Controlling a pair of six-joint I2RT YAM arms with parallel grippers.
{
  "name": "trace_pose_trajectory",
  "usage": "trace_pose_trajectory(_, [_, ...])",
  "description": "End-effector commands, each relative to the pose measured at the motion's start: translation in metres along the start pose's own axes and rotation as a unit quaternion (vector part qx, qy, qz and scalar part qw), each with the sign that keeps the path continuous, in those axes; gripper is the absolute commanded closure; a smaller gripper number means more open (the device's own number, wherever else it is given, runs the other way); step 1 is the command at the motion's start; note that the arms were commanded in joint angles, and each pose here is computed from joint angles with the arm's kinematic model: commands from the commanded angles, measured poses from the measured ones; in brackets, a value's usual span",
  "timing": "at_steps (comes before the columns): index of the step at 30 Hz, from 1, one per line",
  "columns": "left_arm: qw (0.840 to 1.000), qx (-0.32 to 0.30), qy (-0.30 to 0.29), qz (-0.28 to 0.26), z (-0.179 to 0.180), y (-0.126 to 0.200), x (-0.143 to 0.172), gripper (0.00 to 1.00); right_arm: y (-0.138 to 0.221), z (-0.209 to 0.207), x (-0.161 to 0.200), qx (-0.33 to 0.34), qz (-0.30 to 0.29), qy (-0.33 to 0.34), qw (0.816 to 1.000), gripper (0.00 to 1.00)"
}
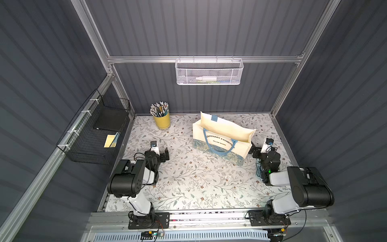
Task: Put away the canvas bag
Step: Move the canvas bag to the center of the board.
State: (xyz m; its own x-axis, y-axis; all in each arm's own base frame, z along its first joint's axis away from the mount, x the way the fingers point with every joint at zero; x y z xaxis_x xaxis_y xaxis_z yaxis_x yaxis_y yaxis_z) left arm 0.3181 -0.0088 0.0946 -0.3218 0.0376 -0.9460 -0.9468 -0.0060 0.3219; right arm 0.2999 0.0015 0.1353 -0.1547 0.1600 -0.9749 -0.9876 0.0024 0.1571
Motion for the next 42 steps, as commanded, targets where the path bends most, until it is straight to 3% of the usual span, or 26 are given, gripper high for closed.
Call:
trace_pose_trajectory(1, [1.0, 0.006, -0.009, 0.005, -0.002, -0.003, -0.001, 0.01, -0.001, 0.003, -0.001, -0.007, -0.002, 0.005, 1.0, 0.01])
trace_pose_trajectory(29, [1.0, 0.006, -0.009, 0.005, -0.002, -0.003, -0.001, 0.0, -0.002, 0.002, -0.001, -0.005, 0.0, 0.004, 1.0, 0.01])
trace_pose_trajectory(34, [1.0, 0.004, -0.008, 0.001, -0.001, -0.002, -0.002, 0.0, -0.002, 0.002, -0.012, 0.003, -0.022, -0.001, 1.0, 0.01])
trace_pose_trajectory(36, [0.999, 0.016, -0.024, 0.015, -0.005, -0.006, -0.009, 0.0, -0.01, 0.002, -0.022, 0.012, 0.003, -0.004, 1.0, 0.01])
trace_pose_trajectory(40, [0.995, 0.017, -0.018, 0.094, -0.011, -0.025, -0.033, 0.0, -0.031, -0.001, -0.044, 0.077, 0.095, -0.044, 0.992, 0.01])
trace_pose_trajectory(42, [0.995, 0.042, -0.017, 0.092, -0.018, -0.024, -0.049, 0.0, -0.036, -0.003, -0.054, 0.101, 0.123, -0.058, 0.986, 0.01])
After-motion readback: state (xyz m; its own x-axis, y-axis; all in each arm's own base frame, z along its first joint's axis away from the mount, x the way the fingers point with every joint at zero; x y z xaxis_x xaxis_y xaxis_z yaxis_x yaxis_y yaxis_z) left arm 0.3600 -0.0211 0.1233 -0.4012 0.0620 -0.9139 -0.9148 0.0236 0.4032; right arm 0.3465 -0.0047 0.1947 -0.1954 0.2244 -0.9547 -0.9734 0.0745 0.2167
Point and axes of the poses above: each gripper's point midway between its finger pads, its own y axis back along the fingers, its own z axis along the line the jaws close on, x = y × z, the point moved 8 cm from there along y, back along the fingers, and after that the axes turned 5 degrees about -y, right-handed, at the moved point
